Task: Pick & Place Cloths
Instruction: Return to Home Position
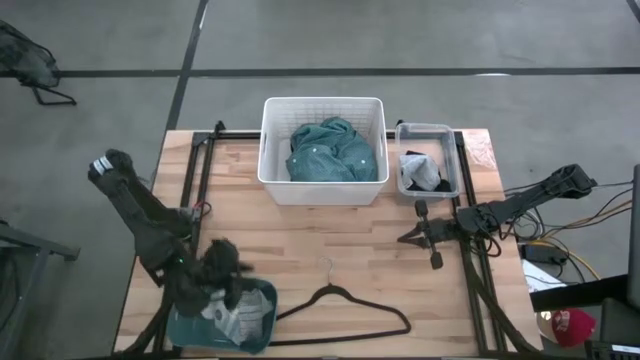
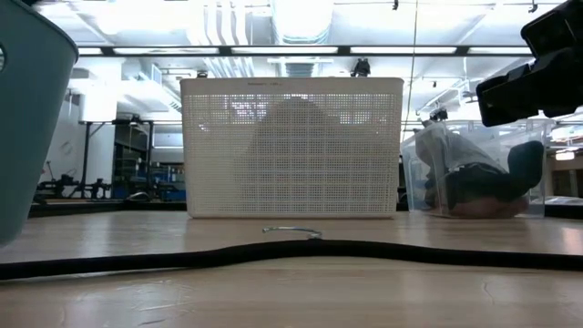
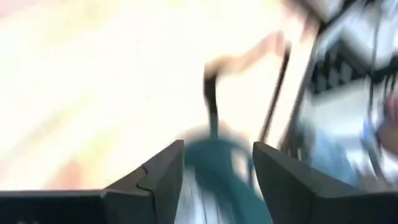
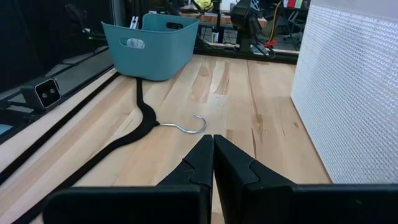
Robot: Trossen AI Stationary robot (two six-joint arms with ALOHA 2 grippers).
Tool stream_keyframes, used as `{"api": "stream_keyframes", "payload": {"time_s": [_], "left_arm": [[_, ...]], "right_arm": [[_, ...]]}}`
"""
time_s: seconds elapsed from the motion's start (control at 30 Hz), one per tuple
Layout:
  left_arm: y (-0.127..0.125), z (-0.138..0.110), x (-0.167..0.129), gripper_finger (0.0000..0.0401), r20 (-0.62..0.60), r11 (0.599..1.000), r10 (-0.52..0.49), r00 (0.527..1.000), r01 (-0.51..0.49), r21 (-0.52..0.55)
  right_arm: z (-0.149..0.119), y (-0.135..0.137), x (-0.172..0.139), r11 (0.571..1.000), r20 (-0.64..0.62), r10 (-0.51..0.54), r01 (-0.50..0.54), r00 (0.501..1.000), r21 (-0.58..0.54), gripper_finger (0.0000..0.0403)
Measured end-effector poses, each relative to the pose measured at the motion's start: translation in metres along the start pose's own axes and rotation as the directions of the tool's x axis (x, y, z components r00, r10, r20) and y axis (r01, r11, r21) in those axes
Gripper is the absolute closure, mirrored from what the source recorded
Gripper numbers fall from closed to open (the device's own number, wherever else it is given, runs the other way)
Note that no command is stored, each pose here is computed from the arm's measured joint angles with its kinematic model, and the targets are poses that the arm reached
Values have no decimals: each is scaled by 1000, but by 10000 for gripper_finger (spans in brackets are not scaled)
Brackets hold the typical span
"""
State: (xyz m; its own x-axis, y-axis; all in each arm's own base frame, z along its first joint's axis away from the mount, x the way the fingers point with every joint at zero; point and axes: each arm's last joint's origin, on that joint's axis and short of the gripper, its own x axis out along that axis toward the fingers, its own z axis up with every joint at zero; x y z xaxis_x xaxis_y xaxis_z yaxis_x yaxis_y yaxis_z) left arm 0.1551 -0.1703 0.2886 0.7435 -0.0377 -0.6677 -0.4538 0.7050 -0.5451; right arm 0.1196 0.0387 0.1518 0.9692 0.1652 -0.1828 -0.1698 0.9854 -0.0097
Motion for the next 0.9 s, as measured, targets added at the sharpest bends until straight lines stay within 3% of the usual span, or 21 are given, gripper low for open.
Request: {"api": "stream_keyframes", "payload": {"time_s": [0.13, 0.27, 0.4, 0.67, 0.9], "left_arm": [[5, 25, -12, 229, 295, 977, 5, 955, -67, 202], [10, 44, -12, 296, 366, 899, 10, 931, -169, 405], [20, 56, 0, 384, 431, 868, -19, 902, -198, 454], [62, 60, 40, 397, 331, 778, -254, 909, -11, 628], [100, 56, 31, 392, 407, 764, -321, 855, -20, 644]], "right_arm": [[0, 0, 0, 1000, 4, 0, 0, 1000, 3, 394], [2, 0, 0, 1000, 22, -1, 1, 1000, 11, 394], [6, 0, 0, 999, 62, -1, -1, 998, 33, 394], [7, 0, 0, 1000, 71, -1, 0, 997, 13, 394], [24, 0, -3, 1000, 131, 6, -9, 991, 21, 394]]}}
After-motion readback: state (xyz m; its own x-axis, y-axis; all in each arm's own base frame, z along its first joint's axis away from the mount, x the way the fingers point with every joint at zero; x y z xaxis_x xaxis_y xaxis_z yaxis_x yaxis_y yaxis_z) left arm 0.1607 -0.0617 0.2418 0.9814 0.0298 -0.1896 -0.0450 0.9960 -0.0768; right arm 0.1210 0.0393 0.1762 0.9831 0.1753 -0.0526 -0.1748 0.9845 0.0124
